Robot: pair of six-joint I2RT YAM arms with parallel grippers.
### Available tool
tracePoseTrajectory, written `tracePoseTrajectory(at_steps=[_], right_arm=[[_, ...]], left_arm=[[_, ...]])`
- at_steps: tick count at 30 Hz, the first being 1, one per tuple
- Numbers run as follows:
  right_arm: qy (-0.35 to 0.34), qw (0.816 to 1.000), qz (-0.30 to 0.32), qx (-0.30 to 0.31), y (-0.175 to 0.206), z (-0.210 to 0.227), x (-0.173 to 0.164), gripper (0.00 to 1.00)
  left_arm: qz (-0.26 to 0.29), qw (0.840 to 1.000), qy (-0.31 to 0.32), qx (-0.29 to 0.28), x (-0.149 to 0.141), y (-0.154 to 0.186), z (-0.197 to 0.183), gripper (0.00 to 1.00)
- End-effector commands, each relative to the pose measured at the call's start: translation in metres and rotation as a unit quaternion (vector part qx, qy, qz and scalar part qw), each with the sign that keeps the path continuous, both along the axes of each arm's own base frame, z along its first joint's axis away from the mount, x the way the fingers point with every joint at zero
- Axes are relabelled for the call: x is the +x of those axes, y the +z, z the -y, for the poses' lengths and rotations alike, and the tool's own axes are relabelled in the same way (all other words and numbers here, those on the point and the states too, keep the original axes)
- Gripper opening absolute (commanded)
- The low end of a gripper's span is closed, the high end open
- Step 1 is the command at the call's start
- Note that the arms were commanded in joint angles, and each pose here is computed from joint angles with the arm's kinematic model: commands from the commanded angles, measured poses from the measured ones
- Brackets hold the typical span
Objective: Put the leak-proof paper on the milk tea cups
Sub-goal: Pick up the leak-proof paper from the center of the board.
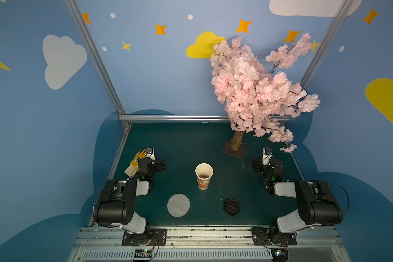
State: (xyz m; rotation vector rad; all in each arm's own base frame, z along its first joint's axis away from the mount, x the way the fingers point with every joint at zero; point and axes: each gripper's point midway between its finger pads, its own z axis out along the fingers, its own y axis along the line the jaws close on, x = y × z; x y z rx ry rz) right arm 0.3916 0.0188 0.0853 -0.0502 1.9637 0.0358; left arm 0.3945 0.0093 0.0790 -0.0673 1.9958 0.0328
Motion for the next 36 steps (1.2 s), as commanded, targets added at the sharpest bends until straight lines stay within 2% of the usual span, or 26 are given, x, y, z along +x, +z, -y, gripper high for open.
tracePoseTrajectory(at_steps=[1,15,17,20,22,24,27,30,31,33,36], right_arm=[[0.005,1.000,0.007,0.000,0.005,-0.002,0.004,0.85],[0.005,1.000,0.008,0.000,0.006,-0.002,0.004,0.85],[-0.020,1.000,0.015,-0.001,0.011,0.007,0.003,0.85],[-0.050,0.999,0.013,0.000,0.028,0.017,-0.004,0.85],[-0.067,0.998,0.000,0.009,0.041,0.021,-0.011,0.85],[-0.094,0.995,-0.015,0.034,0.056,0.026,-0.016,0.85],[-0.115,0.987,-0.055,0.095,0.070,0.023,-0.022,0.85],[-0.145,0.962,-0.138,0.184,0.070,0.013,-0.043,0.85],[-0.133,0.952,-0.165,0.221,0.067,0.001,-0.053,0.84],[-0.069,0.934,-0.195,0.293,0.065,-0.034,-0.068,0.76],[-0.032,0.907,-0.239,0.346,0.049,-0.066,-0.103,0.72]], left_arm=[[-0.001,1.000,-0.027,-0.001,0.001,0.002,0.008,1.00],[-0.002,1.000,-0.030,-0.010,0.000,0.002,0.006,1.00],[0.000,0.999,-0.032,-0.014,-0.001,0.002,0.006,1.00],[0.027,0.995,-0.094,-0.015,-0.006,0.016,0.026,1.00],[0.020,0.995,-0.095,-0.005,-0.010,0.029,0.031,1.00],[-0.002,0.998,-0.065,-0.014,-0.014,0.045,0.023,1.00],[-0.009,0.999,0.000,-0.052,-0.023,0.066,0.009,1.00],[-0.021,0.988,0.084,-0.130,-0.042,0.073,-0.005,1.00],[-0.029,0.984,0.093,-0.152,-0.050,0.072,-0.004,1.00],[-0.047,0.971,0.120,-0.202,-0.067,0.063,-0.003,1.00],[-0.084,0.947,0.146,-0.273,-0.096,0.040,0.005,1.00]])
